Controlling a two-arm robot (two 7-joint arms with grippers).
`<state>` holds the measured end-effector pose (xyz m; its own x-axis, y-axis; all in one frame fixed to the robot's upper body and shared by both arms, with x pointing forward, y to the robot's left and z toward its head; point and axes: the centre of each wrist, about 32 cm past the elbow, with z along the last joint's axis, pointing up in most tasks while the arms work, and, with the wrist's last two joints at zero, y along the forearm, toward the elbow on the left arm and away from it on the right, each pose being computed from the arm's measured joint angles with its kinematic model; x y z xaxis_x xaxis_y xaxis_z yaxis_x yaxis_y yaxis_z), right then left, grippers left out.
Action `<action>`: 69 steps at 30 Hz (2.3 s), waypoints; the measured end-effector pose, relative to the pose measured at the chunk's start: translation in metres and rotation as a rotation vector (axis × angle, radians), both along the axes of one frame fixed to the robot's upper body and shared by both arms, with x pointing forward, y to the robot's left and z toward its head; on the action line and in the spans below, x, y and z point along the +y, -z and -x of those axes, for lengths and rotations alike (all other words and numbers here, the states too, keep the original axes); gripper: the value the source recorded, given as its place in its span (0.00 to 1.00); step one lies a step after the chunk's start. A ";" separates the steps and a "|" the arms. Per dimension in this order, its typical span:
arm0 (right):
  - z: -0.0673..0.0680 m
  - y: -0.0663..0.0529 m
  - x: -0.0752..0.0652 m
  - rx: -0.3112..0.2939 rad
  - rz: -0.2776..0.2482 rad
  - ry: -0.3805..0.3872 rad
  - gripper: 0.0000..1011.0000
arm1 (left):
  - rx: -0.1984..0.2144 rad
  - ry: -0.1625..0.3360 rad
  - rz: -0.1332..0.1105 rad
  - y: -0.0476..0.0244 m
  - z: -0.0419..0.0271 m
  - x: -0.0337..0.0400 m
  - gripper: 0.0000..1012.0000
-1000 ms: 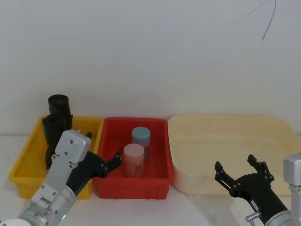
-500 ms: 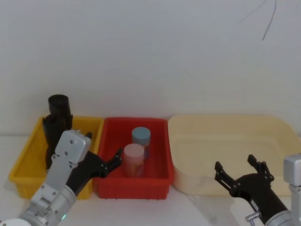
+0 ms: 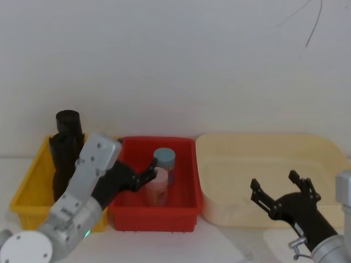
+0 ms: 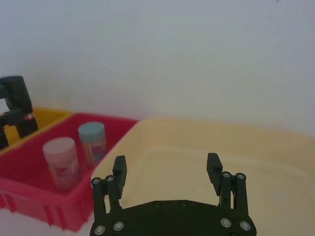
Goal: Pick up the garbage bag with the one hand and transfer it to the other hand.
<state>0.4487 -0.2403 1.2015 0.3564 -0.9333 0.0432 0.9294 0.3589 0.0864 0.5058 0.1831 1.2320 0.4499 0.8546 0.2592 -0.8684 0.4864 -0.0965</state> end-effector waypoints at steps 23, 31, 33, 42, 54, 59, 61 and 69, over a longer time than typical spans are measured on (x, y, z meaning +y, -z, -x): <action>0.005 -0.061 0.039 -0.017 -0.054 -0.126 0.99 | 0.063 -0.050 0.012 -0.0773 0.0393 0.0337 0.99; 0.003 -0.074 0.061 -0.001 -0.035 -0.179 0.99 | 0.105 -0.120 0.050 -0.0737 0.0643 0.0669 0.99; 0.001 -0.077 0.069 0.004 -0.029 -0.198 0.99 | 0.107 -0.132 0.060 -0.0719 0.0693 0.0754 0.99; -0.011 -0.084 0.098 0.039 0.002 -0.252 0.99 | 0.096 -0.149 0.081 -0.0639 0.0779 0.1035 0.99; -0.029 -0.085 0.124 0.080 0.062 -0.299 0.99 | 0.089 -0.126 0.088 -0.0531 0.0623 0.1183 0.99; -0.036 -0.084 0.132 0.097 0.086 -0.313 0.99 | 0.102 -0.116 0.095 -0.0460 0.0516 0.1215 0.99; -0.039 -0.083 0.135 0.107 0.097 -0.319 0.99 | 0.107 -0.113 0.097 -0.0441 0.0492 0.1224 0.99; -0.050 -0.079 0.142 0.133 0.127 -0.330 0.99 | 0.135 -0.118 0.108 -0.0330 0.0389 0.1279 0.99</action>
